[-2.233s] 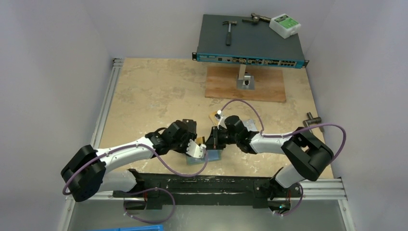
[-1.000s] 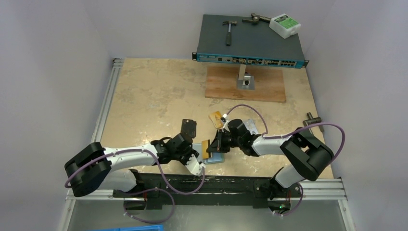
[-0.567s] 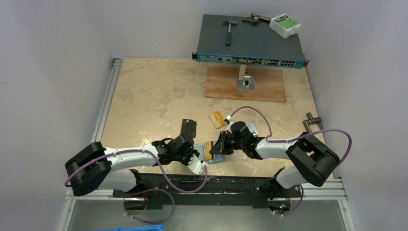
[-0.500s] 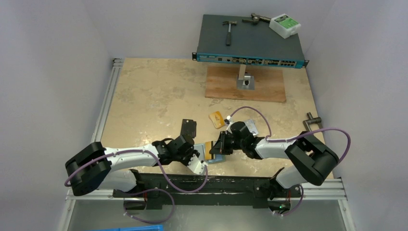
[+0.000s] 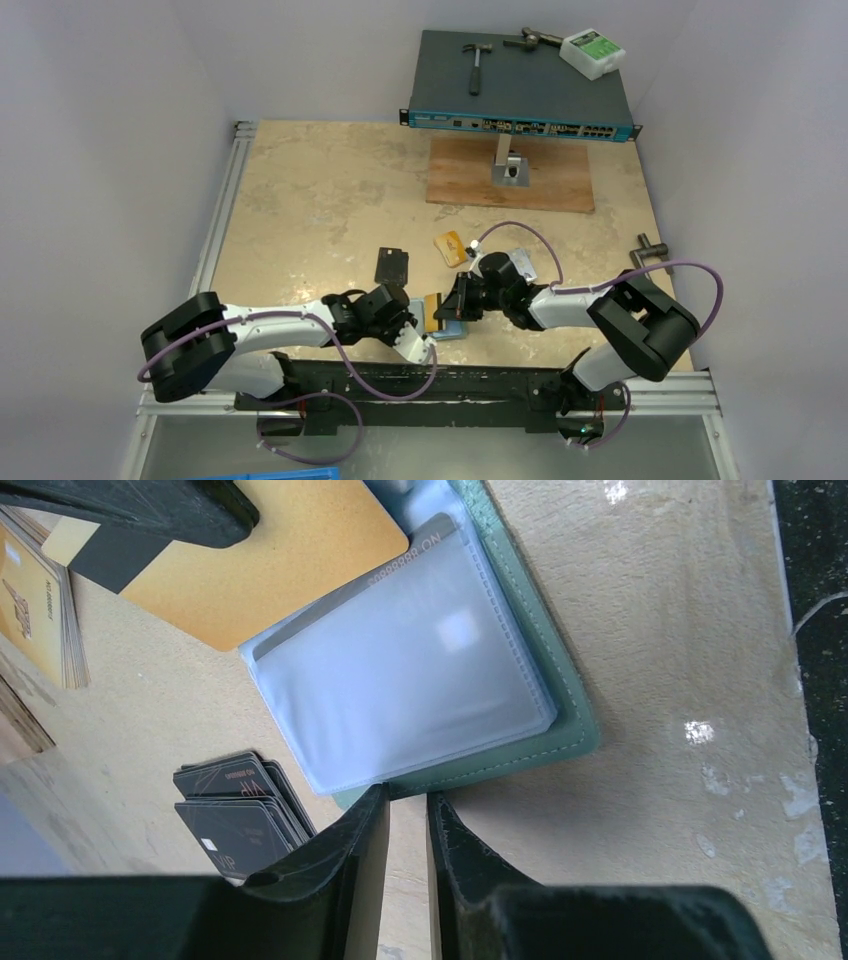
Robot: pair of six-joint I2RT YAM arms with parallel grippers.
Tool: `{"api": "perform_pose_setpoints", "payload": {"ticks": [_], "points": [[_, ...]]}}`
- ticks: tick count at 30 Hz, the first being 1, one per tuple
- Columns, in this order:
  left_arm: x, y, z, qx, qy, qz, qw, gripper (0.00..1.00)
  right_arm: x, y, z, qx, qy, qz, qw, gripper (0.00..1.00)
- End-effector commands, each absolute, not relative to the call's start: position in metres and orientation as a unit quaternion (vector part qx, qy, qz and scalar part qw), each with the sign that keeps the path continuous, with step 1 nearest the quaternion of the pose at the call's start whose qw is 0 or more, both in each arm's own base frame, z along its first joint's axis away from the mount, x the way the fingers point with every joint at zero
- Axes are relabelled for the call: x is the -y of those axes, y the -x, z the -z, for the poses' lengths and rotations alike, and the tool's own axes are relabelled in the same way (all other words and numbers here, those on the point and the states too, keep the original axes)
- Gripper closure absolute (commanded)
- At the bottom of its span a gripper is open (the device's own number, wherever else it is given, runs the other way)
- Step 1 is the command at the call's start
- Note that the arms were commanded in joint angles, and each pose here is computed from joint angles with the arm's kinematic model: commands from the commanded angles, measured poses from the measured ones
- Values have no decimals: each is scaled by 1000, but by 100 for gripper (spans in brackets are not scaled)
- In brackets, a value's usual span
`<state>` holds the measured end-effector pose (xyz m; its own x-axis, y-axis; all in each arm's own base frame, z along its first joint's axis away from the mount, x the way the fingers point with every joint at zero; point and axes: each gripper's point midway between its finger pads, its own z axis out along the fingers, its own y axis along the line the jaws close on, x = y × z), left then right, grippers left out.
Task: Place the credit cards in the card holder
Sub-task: Insert the credit card into the card holder.
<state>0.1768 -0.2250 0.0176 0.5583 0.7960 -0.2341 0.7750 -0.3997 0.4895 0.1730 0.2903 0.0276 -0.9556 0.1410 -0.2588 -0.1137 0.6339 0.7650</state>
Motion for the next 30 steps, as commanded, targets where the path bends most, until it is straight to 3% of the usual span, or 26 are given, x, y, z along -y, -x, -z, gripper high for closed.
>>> {"api": "perform_pose_setpoints", "payload": {"ticks": [1, 12, 30], "points": [[232, -175, -19, -482, -831, -15, 279, 81, -291, -172, -27, -886, 0, -436, 155, 100], [230, -173, -17, -507, -820, -23, 263, 84, -293, -160, -23, -885, 5, -448, 122, 100], [229, -167, -20, -546, -798, -9, 255, 87, -276, -155, -3, -918, -4, -383, 98, 100]]}}
